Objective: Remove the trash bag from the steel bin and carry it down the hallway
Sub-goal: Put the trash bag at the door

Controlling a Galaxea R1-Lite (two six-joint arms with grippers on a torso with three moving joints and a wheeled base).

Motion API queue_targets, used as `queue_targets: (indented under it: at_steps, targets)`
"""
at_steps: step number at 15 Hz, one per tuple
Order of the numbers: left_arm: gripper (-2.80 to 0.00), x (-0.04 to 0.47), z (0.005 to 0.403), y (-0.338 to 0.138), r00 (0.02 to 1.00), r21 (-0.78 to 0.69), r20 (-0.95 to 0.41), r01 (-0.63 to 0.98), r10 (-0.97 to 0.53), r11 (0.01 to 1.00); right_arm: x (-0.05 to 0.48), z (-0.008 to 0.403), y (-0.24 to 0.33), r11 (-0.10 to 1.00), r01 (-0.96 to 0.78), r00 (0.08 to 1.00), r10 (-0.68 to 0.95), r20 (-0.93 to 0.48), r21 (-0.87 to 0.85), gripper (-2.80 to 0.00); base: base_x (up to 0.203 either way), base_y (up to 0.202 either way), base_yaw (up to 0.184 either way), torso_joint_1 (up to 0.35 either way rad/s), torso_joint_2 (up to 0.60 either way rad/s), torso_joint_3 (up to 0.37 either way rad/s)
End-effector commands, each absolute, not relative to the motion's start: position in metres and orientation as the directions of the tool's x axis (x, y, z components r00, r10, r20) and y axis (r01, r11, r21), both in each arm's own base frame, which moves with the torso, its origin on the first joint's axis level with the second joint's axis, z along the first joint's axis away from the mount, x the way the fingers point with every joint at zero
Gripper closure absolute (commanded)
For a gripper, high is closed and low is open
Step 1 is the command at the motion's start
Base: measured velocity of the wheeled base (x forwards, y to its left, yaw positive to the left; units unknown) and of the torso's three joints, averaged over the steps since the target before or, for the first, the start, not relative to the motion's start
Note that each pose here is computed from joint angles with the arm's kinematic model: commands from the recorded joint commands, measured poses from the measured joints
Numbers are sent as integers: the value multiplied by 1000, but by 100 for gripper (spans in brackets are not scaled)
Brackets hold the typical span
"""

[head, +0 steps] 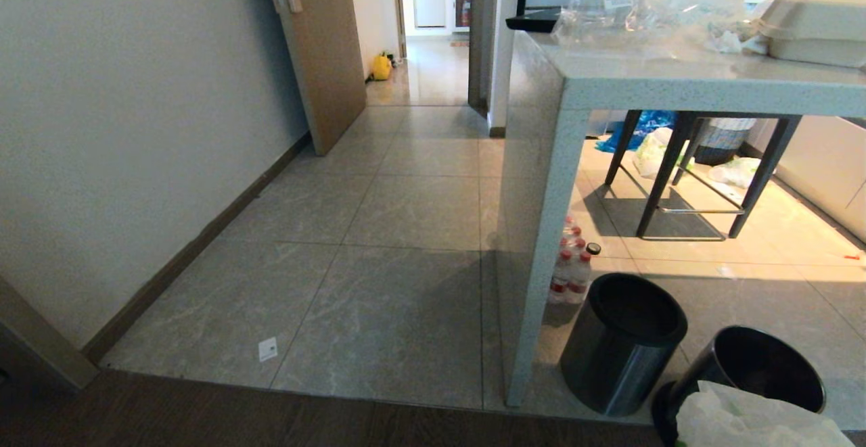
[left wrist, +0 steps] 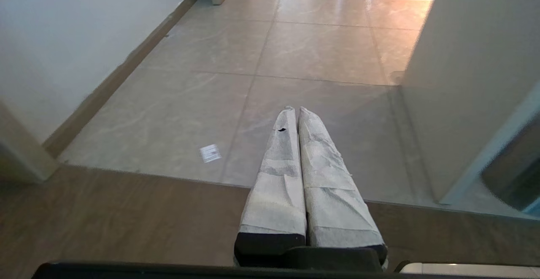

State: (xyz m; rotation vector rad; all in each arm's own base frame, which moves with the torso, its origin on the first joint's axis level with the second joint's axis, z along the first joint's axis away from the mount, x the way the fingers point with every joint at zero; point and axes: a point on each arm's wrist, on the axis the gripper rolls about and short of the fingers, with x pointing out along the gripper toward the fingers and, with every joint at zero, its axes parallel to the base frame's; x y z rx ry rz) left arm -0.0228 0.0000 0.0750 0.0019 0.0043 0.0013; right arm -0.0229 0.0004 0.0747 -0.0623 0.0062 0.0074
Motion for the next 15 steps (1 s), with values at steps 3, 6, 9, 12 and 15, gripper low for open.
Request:
queue_targets:
  at_steps: [3, 6, 9, 12, 15]
  targets:
    - [0, -23, 75, 0, 1000, -3, -5, -3, 3, 1000, -23, 75, 0, 998, -7, 1000, 6, -6, -63, 0, 0, 193, 1, 3, 4, 3]
    - [0, -23, 75, 0, 1000, -5, -5, -2, 2, 1000, -23, 75, 0, 998, -8, 1000, 8, -6, -63, 0, 0, 191, 0, 1, 1, 5]
    - [0, -23, 75, 0, 1000, -5, -6, -3, 3, 1000, -23, 75, 0, 998, -8, 1000, 8, -6, -63, 0, 0, 193, -2, 2, 3, 3]
    - [0, -23, 75, 0, 1000, -5, -5, -3, 3, 1000, -23, 75, 0, 998, -8, 1000, 8, -6, -63, 0, 0, 192, 2, 4, 2, 3]
    - [0, -23, 75, 0, 1000, -5, -5, -2, 2, 1000, -23, 75, 0, 998, -8, 1000, 8, -6, -63, 0, 0, 193, 1, 3, 5, 3]
